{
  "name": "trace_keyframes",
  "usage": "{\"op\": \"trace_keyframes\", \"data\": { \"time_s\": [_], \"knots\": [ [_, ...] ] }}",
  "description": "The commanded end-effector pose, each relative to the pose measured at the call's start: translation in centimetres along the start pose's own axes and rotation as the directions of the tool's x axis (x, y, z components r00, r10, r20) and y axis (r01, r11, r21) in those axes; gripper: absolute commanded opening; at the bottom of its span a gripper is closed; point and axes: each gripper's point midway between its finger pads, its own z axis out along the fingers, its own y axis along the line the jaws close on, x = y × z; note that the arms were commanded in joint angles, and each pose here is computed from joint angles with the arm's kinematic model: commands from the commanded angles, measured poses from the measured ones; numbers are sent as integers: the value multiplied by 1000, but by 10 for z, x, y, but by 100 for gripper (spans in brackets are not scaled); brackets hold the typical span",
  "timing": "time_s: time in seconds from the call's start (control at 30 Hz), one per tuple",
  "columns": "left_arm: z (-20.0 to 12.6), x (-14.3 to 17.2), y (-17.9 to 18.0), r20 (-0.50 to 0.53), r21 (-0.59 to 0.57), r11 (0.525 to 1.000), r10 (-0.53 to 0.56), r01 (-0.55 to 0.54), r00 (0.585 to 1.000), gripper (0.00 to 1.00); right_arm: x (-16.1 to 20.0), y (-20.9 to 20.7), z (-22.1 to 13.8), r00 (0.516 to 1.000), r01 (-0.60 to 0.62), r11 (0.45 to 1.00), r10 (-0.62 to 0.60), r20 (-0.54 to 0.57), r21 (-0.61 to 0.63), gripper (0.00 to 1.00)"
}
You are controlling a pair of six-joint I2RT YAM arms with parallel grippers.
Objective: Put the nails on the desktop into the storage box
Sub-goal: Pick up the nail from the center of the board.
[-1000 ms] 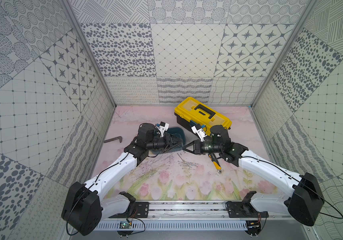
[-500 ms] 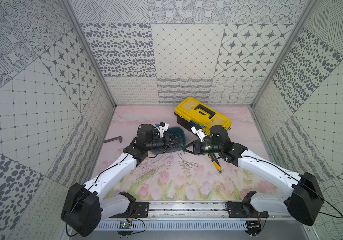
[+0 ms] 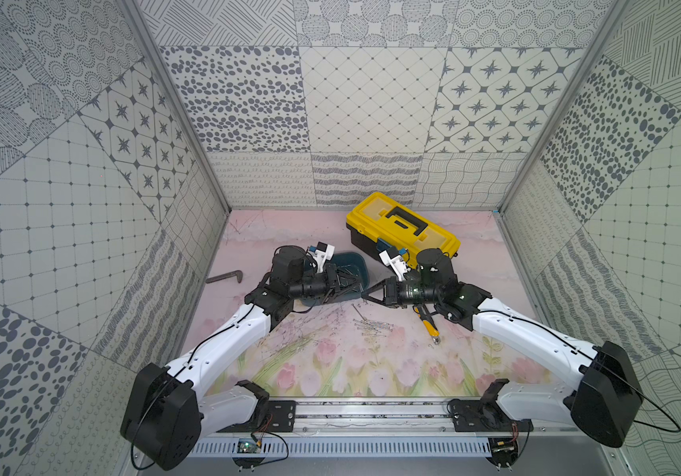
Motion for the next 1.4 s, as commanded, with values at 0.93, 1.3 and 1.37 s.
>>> {"op": "trace_keyframes", "data": {
  "time_s": [0.93,1.3,1.37],
  "knots": [
    [-4,-13,-1,-61,6,1000,31,-31,998,0,-8,-20,0,997,-62,998,63,48,-23,2],
    [2,-30,-1,-74,-13,999,49,-50,996,0,-15,-38,-11,988,-117,993,112,110,36,1],
    [3,-31,0,-73,-14,999,46,-47,996,0,-17,-42,-10,986,-124,991,118,114,52,0]
  ]
}}
